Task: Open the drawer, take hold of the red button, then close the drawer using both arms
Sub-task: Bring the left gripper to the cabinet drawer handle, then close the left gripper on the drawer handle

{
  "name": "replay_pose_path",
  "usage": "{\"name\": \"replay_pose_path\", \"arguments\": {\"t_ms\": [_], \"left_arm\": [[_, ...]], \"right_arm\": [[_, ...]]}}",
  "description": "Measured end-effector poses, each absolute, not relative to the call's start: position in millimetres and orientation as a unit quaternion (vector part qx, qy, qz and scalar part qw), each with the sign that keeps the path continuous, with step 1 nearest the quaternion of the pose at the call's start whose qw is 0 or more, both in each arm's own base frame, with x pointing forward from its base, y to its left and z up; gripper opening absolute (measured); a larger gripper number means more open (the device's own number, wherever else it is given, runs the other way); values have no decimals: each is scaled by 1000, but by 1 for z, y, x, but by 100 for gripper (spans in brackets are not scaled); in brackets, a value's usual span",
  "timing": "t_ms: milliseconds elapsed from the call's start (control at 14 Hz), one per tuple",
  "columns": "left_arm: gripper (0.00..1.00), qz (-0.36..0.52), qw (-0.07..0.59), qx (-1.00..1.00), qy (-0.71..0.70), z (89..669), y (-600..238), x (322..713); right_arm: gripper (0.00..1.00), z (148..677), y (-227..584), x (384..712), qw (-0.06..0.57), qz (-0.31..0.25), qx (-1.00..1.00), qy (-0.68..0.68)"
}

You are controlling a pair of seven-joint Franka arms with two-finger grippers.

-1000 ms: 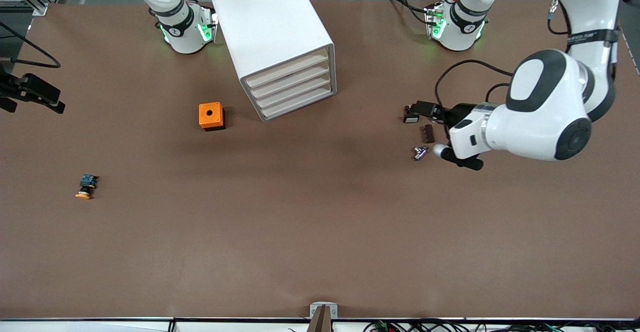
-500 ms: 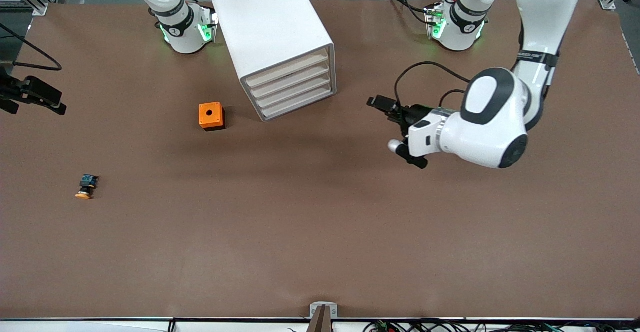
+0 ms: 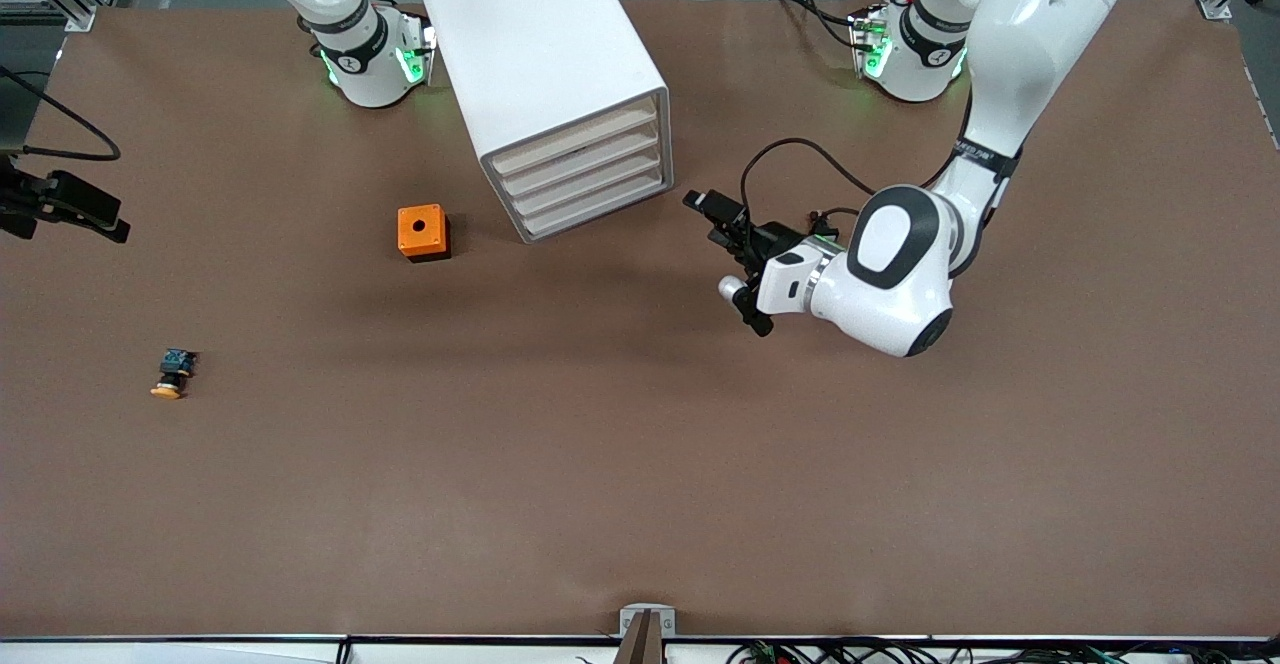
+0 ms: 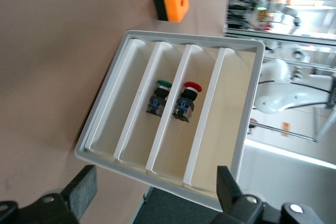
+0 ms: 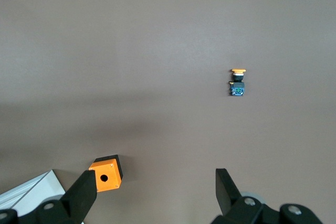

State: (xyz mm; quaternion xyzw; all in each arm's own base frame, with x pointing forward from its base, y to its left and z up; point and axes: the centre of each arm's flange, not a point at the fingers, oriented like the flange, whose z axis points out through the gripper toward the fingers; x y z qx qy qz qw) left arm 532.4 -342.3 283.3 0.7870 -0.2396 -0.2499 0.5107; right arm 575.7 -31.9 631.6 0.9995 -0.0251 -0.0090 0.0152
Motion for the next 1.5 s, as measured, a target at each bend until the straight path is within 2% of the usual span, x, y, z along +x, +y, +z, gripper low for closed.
{"name": "replay_pose_path", "arguments": {"t_ms": [214, 571, 1500], "left_arm": [[100, -257, 550, 758, -239, 245, -348, 517], [100, -271, 599, 714, -242, 219, -381, 471], [98, -240, 639, 687, -248, 179, -456, 406]], "right_arm": [[100, 625, -35, 579, 16, -14, 999, -28], [100, 626, -41, 579, 16, -14, 999, -33], [100, 621, -40, 573, 15, -42, 998, -33]]}}
